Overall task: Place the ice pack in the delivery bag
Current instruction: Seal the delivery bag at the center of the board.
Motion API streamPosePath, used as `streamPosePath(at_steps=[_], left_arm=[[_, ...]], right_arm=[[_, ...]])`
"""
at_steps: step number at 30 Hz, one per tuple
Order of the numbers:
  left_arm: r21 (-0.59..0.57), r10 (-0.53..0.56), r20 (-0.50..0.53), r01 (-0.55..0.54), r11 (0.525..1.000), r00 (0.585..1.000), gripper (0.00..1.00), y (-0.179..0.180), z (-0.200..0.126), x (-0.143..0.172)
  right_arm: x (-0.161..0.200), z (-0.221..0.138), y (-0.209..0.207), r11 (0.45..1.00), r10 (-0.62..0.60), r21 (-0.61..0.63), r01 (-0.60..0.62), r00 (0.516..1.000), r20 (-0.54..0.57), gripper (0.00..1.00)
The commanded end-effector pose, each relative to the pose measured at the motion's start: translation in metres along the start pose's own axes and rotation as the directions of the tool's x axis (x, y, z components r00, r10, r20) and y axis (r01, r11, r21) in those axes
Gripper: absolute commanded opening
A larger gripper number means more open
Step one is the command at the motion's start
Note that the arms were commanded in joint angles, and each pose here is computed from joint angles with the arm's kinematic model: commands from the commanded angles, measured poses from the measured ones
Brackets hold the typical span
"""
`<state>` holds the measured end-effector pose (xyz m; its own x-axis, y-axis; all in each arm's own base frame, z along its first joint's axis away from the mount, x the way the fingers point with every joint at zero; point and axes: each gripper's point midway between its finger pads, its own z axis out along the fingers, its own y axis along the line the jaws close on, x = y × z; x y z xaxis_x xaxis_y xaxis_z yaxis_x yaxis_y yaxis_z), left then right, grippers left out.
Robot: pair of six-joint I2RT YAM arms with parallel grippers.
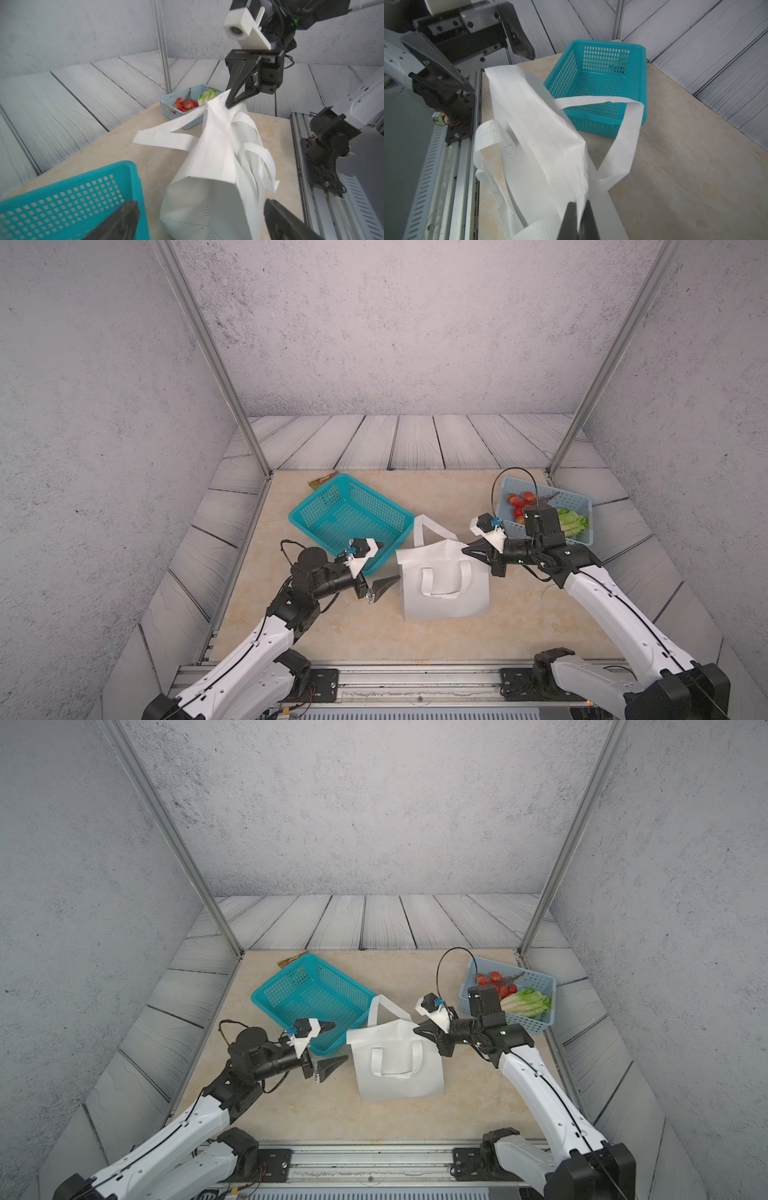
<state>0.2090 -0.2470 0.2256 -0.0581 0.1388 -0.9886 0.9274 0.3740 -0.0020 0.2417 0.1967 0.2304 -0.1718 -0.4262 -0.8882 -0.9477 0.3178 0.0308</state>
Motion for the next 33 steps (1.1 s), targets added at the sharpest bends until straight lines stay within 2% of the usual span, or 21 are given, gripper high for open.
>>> streamPosePath(at_steps=[1,8,13,15,17,20,26,33], left_arm=[[0.014,-0.006,0.013,0.006,1.0,1.0,1.0,-0.008,0.019,0.004],[0.012,-0.034,0.021,0.034,0.999,0.999,1.0,0.007,0.052,0.002],[-0.018,-0.051,-0.002,0.051,0.999,0.999,0.94,0.013,0.057,0.017],[-0.024,-0.064,0.006,0.064,0.998,0.998,0.87,0.015,0.058,0.017],[-0.012,-0.074,0.007,0.074,0.997,0.997,0.86,0.014,0.06,0.015],[-0.05,-0.065,0.017,0.066,0.997,0.998,0.91,0.02,0.055,0.011],[-0.144,-0.026,0.049,0.033,0.989,0.998,0.98,0.035,0.022,0.005],[-0.046,-0.042,0.027,0.043,0.998,0.999,1.0,0.026,0.031,0.011]], right_arm=[[0.014,0.003,0.011,0.997,0.067,-0.045,-0.068,0.997,-0.025,0.0],[0.012,0.002,0.012,0.997,0.061,-0.045,-0.062,0.998,-0.018,0.0],[0.011,0.001,0.013,0.997,0.055,-0.043,-0.056,0.998,-0.018,0.0],[0.012,0.001,0.013,0.997,0.059,-0.049,-0.059,0.998,-0.017,0.0],[0.012,0.001,0.014,0.997,0.057,-0.052,-0.058,0.998,-0.015,0.0],[0.012,0.001,0.014,0.997,0.054,-0.05,-0.055,0.998,-0.019,0.0],[0.011,-0.002,0.017,0.997,0.052,-0.049,-0.053,0.998,-0.021,0.0],[0.009,0.0,0.018,0.996,0.062,-0.069,-0.062,0.998,-0.006,0.0]])
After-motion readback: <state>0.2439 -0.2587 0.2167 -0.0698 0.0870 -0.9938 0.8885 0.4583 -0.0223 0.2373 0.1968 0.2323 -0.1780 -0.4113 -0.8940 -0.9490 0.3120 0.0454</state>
